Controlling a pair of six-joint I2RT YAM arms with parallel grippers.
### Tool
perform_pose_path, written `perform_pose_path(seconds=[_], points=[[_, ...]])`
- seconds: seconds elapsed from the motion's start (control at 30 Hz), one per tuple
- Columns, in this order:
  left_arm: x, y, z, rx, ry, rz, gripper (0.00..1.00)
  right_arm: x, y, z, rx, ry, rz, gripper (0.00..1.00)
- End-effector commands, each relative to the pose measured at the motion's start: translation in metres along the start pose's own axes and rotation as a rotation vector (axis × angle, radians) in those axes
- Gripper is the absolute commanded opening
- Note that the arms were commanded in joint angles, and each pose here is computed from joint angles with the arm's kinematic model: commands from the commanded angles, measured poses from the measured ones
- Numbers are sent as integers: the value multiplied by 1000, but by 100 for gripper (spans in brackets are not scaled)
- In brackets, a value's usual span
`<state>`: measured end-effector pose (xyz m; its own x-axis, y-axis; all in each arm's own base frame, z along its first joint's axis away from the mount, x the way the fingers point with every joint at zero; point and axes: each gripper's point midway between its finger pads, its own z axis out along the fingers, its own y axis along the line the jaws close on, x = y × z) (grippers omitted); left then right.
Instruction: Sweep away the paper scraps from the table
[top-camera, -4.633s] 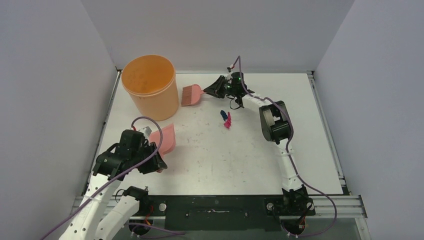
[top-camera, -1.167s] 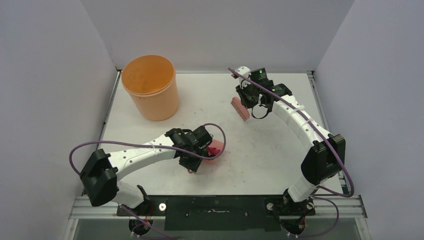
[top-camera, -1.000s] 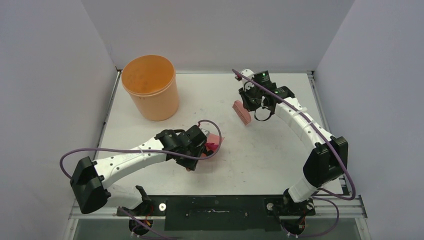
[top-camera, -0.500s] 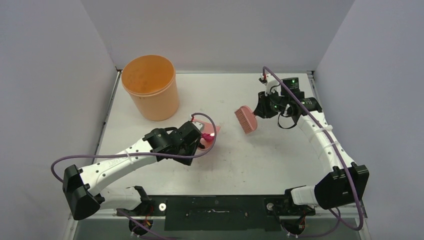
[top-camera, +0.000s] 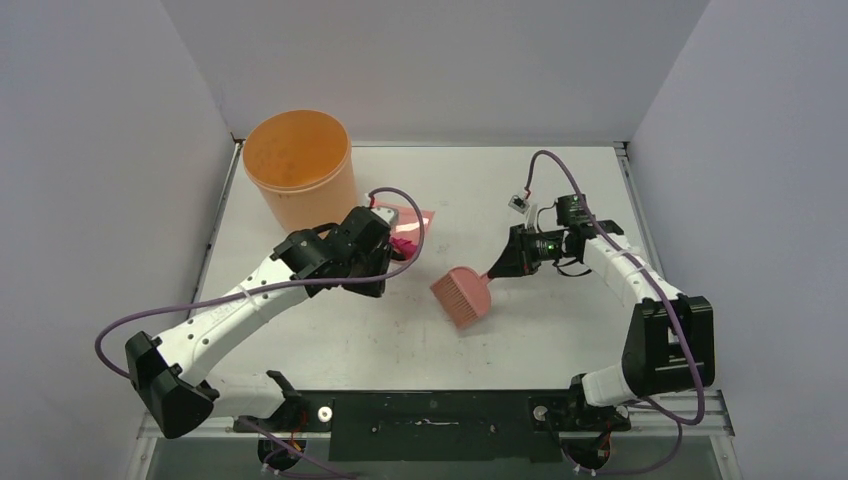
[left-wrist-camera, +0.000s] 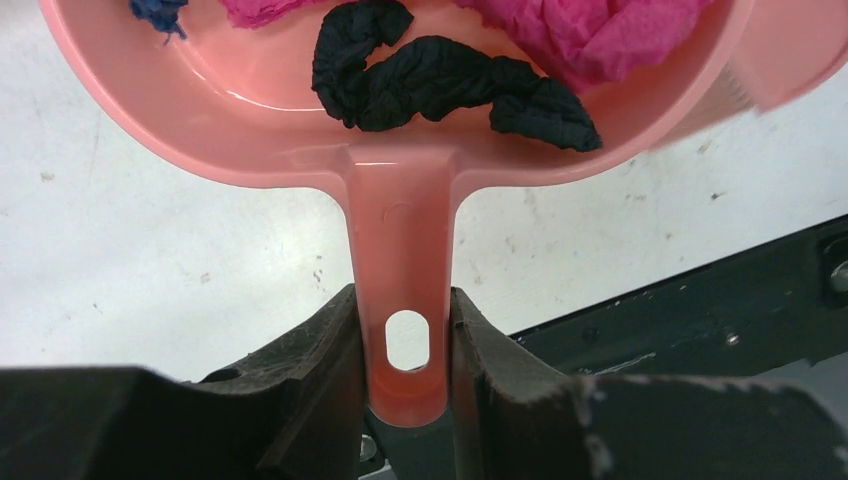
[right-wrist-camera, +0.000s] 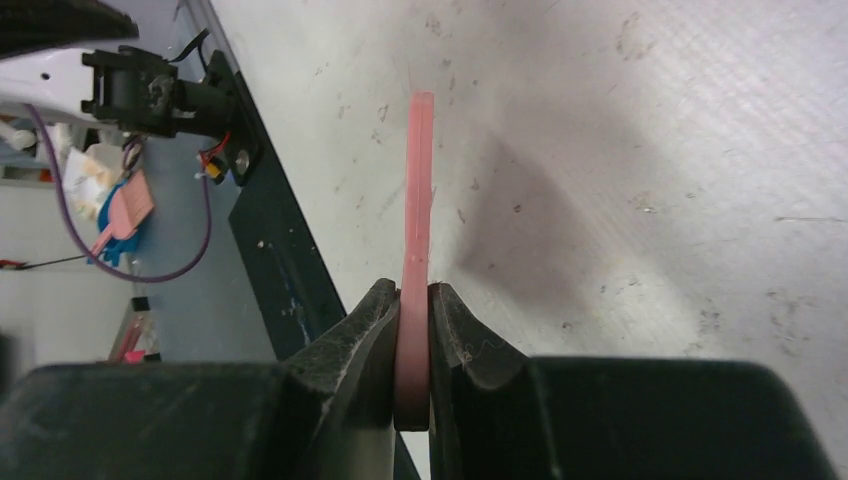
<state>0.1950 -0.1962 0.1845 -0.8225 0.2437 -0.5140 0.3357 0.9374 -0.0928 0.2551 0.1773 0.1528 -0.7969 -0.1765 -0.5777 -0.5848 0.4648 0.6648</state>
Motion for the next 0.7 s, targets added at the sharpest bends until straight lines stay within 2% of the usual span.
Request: perform_pose_path(seconds=[0.0, 0.37, 0.57, 0.67], points=[[-58, -15, -18, 79, -139, -21, 0, 9, 12, 7, -194, -30, -61, 5], [-134, -8, -32, 147, -240, -105, 0, 34, 5, 8, -301, 82, -47, 5], [-170, 12, -45, 165, -329, -173, 0, 46, 0, 10, -332, 128, -44, 5], [-190, 29, -49, 197, -378, -258, 0, 48, 1, 10, -355, 130, -38, 5]])
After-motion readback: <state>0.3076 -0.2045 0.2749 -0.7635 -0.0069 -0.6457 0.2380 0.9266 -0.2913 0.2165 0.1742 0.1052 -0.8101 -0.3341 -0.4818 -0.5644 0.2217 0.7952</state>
